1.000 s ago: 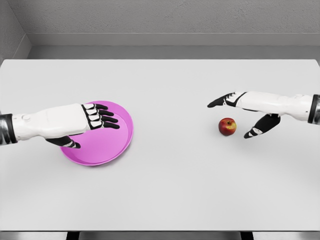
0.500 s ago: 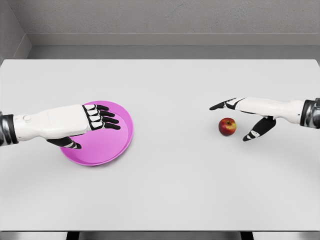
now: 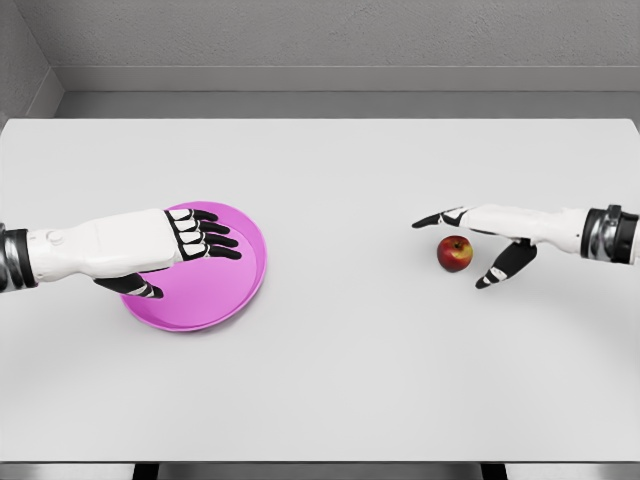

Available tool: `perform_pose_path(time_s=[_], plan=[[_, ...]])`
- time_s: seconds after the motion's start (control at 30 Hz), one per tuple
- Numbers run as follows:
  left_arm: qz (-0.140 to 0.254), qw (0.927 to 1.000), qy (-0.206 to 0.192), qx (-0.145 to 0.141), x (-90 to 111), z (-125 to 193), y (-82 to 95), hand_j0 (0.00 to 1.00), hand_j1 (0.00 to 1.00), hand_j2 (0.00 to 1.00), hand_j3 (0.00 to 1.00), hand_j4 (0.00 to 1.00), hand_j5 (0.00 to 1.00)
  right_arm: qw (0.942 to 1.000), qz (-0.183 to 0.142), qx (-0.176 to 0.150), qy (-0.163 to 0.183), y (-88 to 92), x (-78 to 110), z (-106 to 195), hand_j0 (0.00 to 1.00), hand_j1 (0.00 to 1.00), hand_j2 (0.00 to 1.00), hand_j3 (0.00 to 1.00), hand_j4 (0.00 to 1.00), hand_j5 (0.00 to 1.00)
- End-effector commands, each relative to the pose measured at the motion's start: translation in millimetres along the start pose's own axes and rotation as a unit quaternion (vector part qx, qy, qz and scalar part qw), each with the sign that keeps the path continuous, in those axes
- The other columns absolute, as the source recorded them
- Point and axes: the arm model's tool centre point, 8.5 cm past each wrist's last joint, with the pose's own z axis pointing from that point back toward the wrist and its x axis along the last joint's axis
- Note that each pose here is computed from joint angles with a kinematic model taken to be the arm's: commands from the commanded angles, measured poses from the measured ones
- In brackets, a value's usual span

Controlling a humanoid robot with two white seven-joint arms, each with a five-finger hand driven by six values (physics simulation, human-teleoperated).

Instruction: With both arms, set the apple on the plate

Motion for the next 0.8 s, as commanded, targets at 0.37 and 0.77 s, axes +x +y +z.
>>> perform_pose_path(time_s=[0.37, 0.77], plan=[[0.002, 1.0000, 0.000, 0.002, -0.1, 0.2, 0.7, 1.00, 1.00, 1.00, 1.00, 1.00, 1.00, 1.0000, -0.007, -0.006, 0.002, 0.7, -10.6, -1.7, 1.00, 1.00, 1.00, 1.00, 1.00, 1.00], [0.002, 1.0000, 0.000, 0.001, -0.1, 0.2, 0.6, 1.00, 1.00, 1.00, 1.00, 1.00, 1.00, 1.0000, -0.002, 0.004, 0.008, 6.4, -14.0, -7.1, 1.00, 1.00, 1.00, 1.00, 1.00, 1.00]])
